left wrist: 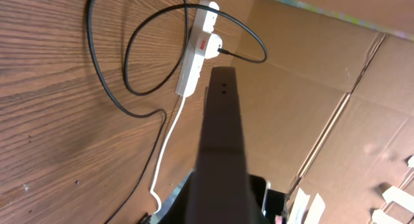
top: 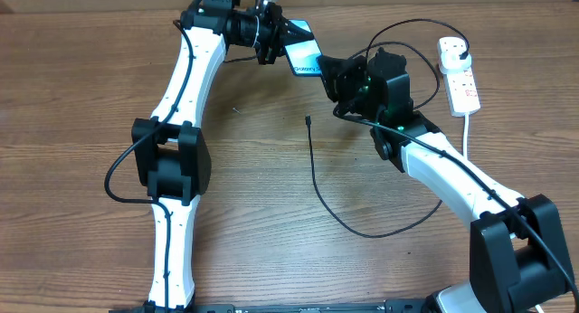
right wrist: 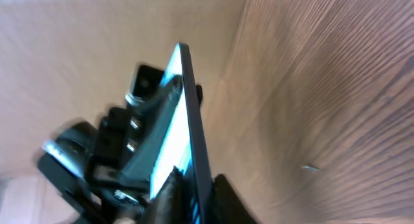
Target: Plug charger to phone and switch on socket
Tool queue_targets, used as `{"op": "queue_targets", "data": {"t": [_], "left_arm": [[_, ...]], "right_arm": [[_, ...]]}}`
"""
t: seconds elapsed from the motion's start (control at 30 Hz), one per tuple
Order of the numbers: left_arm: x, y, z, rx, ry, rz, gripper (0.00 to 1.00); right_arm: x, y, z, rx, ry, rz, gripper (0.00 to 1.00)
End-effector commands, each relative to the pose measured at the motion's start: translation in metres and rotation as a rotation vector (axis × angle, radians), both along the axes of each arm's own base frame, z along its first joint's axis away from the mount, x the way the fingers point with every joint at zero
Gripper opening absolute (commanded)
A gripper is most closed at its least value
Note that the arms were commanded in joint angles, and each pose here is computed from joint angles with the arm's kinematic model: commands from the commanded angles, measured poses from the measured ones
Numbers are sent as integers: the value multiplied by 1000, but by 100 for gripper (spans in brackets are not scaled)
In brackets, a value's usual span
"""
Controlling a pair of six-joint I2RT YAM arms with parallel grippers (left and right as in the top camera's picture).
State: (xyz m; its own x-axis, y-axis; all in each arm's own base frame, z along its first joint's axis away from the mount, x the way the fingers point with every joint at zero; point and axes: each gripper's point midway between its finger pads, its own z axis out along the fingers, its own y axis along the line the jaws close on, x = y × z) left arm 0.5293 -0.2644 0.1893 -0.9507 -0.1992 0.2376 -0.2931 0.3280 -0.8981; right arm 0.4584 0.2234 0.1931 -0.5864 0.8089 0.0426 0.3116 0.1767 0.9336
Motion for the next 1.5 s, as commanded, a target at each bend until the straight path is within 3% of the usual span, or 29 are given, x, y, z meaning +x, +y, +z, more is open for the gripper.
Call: {"op": "queue_targets", "data": {"t": [0.0,0.1,0.17,0.43,0.77,1.0,1.17,1.3,1.47], "left_arm": [[-3,-10,15,-51,-37,-43,4],[1,1,16,-55,-56,-35,4],[4,11,14,-49,-59,-25,4],[2,56,0,-6,-63,-8,4],[-30,90,-16,39,18,-52,4],[-57,96,-19,47,16,-129,4],[-66,99,-16,30,9,-155,4],[-66,110,3,-51,-23,-135,4],[-69,140,31,-51,-89,-91,4]], "right_arm": [[-19,30,6,-78,-80,172,32],[-14,22,6,-121,-109,161,52],[-11,15,5,-123,-106,146,58],[-2,-14,-6,-221,-119,142,70],[-22,-30,-37,-484,-66,315,67],[-29,-50,-18,-731,-20,400,67],[-32,-55,-7,-806,-32,445,66],[-37,-50,-10,-832,-36,477,63],[-41,-37,-22,-864,-32,527,62]]}}
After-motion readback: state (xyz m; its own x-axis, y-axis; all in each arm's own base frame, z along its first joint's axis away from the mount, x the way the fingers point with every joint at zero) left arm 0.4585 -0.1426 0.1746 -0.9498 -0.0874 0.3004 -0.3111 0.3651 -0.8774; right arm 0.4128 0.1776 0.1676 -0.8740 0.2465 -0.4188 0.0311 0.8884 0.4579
